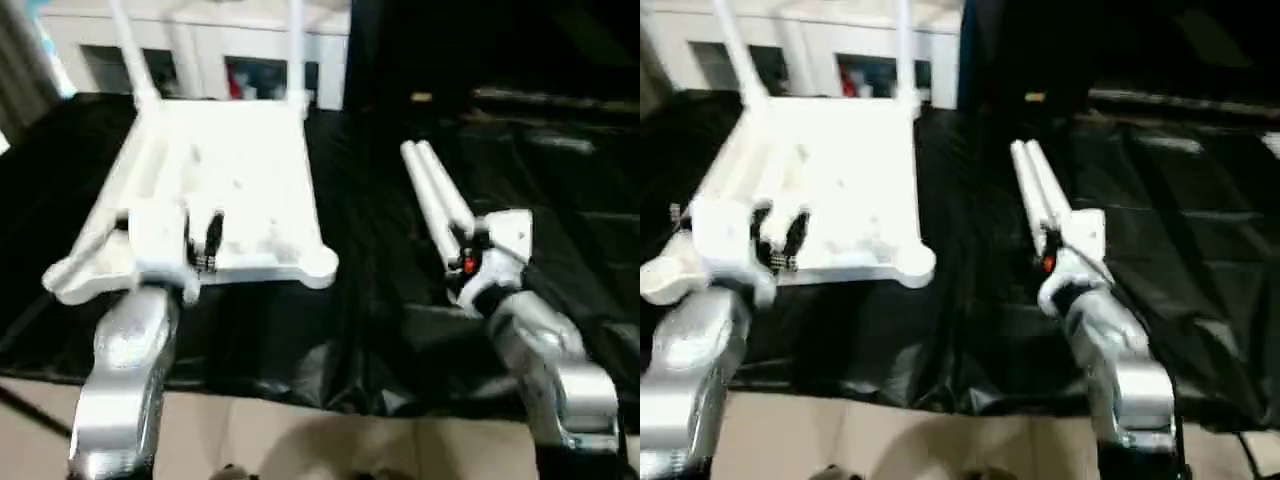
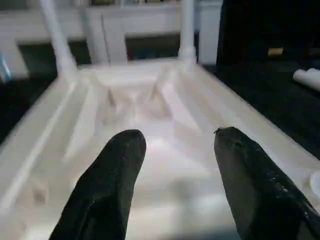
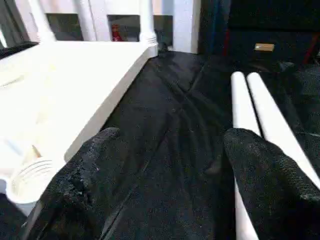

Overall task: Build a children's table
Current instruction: Pick table leg

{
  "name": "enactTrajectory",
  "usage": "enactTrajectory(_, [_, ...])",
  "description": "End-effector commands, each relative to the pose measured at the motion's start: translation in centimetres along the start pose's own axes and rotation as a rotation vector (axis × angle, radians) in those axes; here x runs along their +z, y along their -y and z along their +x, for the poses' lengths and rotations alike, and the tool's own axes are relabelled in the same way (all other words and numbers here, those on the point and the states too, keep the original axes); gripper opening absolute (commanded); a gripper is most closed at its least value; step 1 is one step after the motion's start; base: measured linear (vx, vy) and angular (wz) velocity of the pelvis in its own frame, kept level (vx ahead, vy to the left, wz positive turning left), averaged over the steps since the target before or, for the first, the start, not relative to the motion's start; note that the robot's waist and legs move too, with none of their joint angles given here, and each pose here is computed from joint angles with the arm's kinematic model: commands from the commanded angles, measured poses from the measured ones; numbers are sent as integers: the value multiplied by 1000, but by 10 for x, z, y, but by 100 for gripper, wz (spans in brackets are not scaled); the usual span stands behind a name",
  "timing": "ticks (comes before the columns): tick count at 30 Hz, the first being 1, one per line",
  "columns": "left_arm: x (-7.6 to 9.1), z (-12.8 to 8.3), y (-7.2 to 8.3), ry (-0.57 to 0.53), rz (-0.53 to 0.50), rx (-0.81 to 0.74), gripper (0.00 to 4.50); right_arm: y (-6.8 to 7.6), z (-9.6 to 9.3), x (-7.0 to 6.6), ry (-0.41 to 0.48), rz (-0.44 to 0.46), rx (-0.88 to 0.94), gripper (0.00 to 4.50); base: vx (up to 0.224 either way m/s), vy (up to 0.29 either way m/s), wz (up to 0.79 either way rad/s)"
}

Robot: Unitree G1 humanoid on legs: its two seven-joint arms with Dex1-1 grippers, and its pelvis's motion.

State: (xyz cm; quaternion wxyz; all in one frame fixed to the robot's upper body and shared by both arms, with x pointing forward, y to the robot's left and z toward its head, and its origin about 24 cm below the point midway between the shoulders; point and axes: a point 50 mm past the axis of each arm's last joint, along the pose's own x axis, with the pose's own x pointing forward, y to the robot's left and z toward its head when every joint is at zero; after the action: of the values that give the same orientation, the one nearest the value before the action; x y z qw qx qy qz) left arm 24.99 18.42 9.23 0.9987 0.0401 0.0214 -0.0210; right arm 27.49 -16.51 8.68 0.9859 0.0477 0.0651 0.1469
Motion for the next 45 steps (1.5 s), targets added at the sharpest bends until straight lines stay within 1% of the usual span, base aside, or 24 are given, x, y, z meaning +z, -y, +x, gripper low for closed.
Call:
enactTrajectory(1, [6, -3, 4, 31, -56, 4, 268, -6, -2, 0, 15, 3, 23, 355, 0, 0, 0])
enactTrajectory(3, [0, -6, 6, 21, -88, -4, 268, -11, -5, -2, 12, -5, 49, 355, 0, 0, 0])
enactTrajectory(6, [-6, -8, 7, 2, -62, -6, 268, -14, -5, -3, 17, 0, 66, 355, 0, 0, 0])
enactTrajectory(7, [-6, -8, 7, 3, -59, -7, 268, -13, -5, -4, 17, 1, 65, 355, 0, 0, 0])
enactTrajectory(8, [-4, -7, 6, 17, -29, -14, 268, -12, -4, -9, 17, 10, 56, 355, 0, 0, 0])
enactTrajectory(11, [4, -2, 1, 40, -21, -17, 268, -10, -4, -14, 17, 41, 21, 355, 0, 0, 0])
enactTrajectory(15, [4, 1, -1, 48, -24, -23, 268, -12, -1, -15, 13, 28, 7, 355, 17, 6, -4])
enactTrajectory(19, [0, 1, 1, 36, -35, -23, 268, -10, 1, -15, 11, 3, 6, 355, 63, 22, -13])
enactTrajectory(24, [-3, 6, 5, 26, -42, -58, 268, -10, 1, -14, -4, -56, 23, 355, 82, 8, 1])
enactTrajectory(26, [-5, 7, 5, 24, -39, -41, 268, -8, 0, -17, -31, -30, 21, 355, 86, 8, 3])
enactTrajectory(28, [-3, 8, 5, 29, -45, -42, 268, -6, 2, -15, -25, -65, 9, 355, 83, 9, 19])
enactTrajectory(29, [-2, 8, 6, 34, -45, -50, 268, -3, 6, -10, 12, -46, -38, 355, 75, 2, 47])
enactTrajectory(30, [-2, 8, 6, 36, -45, -53, 268, -1, 7, -9, 23, -33, -53, 355, 89, 6, 61])
enactTrajectory(31, [-2, 7, 5, 32, -45, -52, 268, 0, 9, -9, 23, 26, -60, 355, 89, 6, 61])
enactTrajectory(32, [-3, 7, 4, 30, -43, -51, 268, 0, 10, -9, 18, 37, -63, 355, 148, -3, 48])
enactTrajectory(34, [-3, 6, 3, 31, -51, -56, 268, 0, 10, -9, 8, -6, -67, 355, 165, -42, 21])
enactTrajectory(35, [-4, 4, 1, 29, -49, -63, 268, -1, 10, -9, -29, -18, -75, 355, 111, -56, 9])
enactTrajectory(37, [-4, 4, 1, 28, -46, -65, 268, -1, 10, -10, -43, -14, -77, 355, 0, 0, 0])
enactTrajectory(38, [-3, 4, 1, 30, -42, -74, 268, -2, 10, -9, -50, -10, -76, 355, 0, 0, 0])
enactTrajectory(40, [-1, 2, 1, 41, -34, -140, 268, -5, 11, -6, -78, 45, -41, 355, 35, -53, 23])
enactTrajectory(42, [0, 2, 1, 38, -36, -176, 268, -5, 12, -4, -80, 55, -43, 355, -20, -65, 9])
enactTrajectory(43, [1, 3, -2, 28, -16, -196, 268, 0, 14, -4, -105, 18, -92, 355, -33, -62, 5])
enactTrajectory(44, [1, 3, -2, 28, -12, -197, 270, 1, 15, -4, -109, 15, -99, 381, -78, -45, 4])
enactTrajectory(45, [2, 5, -5, 29, -1, -207, 270, 5, 16, -5, -140, 7, -131, 381, -114, -21, 3])
